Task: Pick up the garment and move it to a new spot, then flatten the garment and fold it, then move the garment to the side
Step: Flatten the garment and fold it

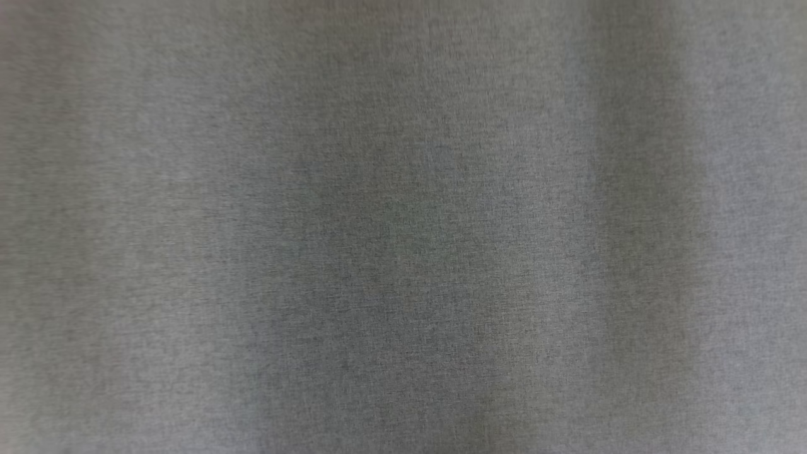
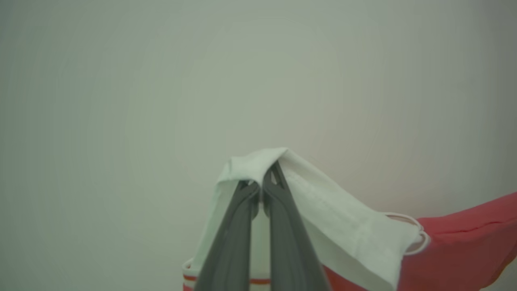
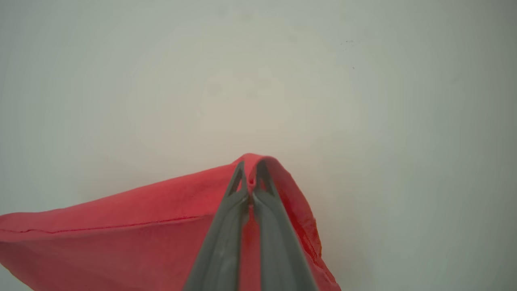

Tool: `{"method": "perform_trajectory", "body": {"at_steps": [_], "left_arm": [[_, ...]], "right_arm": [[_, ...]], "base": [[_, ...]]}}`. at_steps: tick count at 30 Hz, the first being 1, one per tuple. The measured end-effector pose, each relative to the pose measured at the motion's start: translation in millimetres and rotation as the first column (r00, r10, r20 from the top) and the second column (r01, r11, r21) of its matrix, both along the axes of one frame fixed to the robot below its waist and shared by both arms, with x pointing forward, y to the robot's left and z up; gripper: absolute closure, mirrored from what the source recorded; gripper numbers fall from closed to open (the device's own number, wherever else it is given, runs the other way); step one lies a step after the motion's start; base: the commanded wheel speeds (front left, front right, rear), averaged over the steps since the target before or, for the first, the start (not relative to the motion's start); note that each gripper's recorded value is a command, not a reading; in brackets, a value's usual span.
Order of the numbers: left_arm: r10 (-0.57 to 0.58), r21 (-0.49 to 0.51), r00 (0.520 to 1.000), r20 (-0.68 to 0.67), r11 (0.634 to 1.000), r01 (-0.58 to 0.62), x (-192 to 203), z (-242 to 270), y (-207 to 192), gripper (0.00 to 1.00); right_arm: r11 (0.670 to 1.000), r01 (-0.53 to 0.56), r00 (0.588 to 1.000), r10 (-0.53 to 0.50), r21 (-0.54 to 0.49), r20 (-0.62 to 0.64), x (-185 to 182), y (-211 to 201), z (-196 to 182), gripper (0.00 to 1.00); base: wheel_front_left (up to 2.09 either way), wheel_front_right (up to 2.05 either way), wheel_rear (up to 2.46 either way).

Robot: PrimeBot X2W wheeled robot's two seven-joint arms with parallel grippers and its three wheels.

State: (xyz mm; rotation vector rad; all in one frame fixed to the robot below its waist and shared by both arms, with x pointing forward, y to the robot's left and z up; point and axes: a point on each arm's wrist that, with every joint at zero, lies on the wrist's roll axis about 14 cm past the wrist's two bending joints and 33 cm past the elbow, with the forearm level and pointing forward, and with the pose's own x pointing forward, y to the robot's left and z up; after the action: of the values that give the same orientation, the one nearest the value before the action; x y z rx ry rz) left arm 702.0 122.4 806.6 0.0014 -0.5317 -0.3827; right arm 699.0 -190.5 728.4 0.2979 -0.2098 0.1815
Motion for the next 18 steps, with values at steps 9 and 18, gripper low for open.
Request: {"method": "perform_trajectory", "body": {"at_steps": [9, 18], "left_arm": [[-0.016, -0.023, 0.998, -0.064, 1.000, 0.014, 26.6, -49.1, -6.1, 1.00], [-0.072, -0.052, 0.986, -0.152, 0.997, 0.065, 8.7, -100.0, -8.8, 1.00]], "right_arm": [[0.999, -0.004, 0.998, 0.002, -0.040, -0.056, 18.2, 3.2, -38.2, 1.00], [0.998, -0.043, 0.989, 0.036, -0.051, -0.140, -5.5, 2.1, -86.9, 1.00]], "base": [[0.00, 0.00, 0.00], [0.00, 0.00, 0.00]]}}
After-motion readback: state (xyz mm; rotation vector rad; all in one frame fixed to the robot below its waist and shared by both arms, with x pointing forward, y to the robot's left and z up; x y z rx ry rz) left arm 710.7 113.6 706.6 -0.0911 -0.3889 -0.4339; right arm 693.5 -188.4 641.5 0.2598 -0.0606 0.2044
